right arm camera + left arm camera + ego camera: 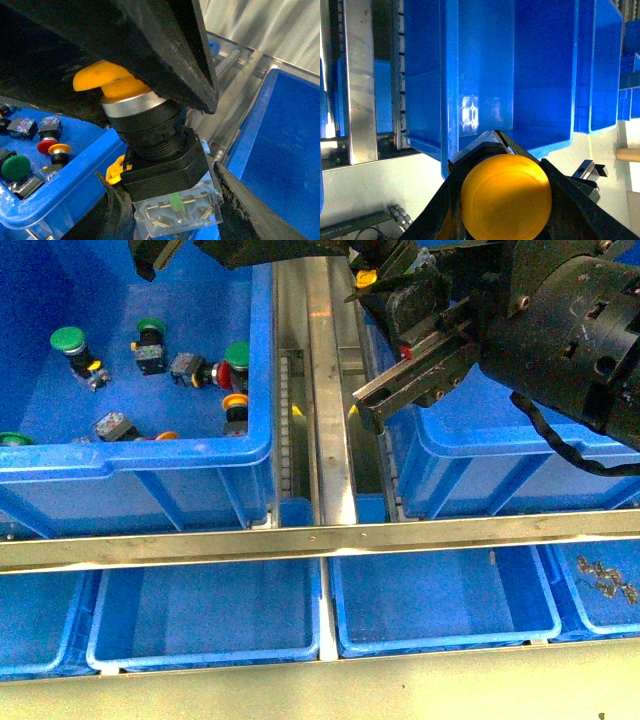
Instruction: Pick red and yellow buttons and place in box
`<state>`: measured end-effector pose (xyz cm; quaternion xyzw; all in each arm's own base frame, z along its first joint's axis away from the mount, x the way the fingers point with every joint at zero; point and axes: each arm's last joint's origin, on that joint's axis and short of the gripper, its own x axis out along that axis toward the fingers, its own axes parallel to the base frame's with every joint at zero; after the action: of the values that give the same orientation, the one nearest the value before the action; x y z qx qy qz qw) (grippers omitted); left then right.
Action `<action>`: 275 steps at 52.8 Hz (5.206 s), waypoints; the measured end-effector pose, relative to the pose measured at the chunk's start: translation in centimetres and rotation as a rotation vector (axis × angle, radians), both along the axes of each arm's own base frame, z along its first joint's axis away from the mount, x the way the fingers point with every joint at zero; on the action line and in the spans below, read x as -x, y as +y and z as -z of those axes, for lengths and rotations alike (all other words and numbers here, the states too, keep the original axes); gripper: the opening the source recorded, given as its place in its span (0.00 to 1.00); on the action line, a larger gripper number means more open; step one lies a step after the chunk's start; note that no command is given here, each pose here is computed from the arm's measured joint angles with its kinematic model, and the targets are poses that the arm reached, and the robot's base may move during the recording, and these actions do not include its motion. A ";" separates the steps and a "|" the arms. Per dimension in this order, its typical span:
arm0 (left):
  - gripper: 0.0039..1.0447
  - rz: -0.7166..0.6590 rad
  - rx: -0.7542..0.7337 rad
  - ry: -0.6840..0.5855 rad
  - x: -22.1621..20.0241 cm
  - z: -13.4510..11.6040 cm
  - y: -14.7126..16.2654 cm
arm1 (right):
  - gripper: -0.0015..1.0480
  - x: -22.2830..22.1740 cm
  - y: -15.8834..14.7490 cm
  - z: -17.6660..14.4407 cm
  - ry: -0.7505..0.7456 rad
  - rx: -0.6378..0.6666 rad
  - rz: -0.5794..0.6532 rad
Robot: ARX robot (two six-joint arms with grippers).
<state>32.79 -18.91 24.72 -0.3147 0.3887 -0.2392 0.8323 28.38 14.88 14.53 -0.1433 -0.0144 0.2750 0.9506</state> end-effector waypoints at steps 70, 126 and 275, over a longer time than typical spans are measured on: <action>0.93 -0.035 -0.063 -0.123 6.0 0.3 11.8 | 0.32 -0.1 -8.3 2.6 0.163 0.015 0.295; 0.23 -0.520 -0.673 -0.810 16.6 6.6 23.5 | 0.32 -1.5 -4.5 -4.5 0.248 -0.206 0.519; 0.93 -0.511 -0.664 -0.828 23.1 7.8 18.9 | 0.32 -18.7 -1.1 2.7 0.435 -0.074 0.585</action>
<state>9.74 0.01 16.93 -0.0014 -0.0026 0.0004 1.0000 47.11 13.79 11.86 -0.0448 0.2195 0.0150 0.9745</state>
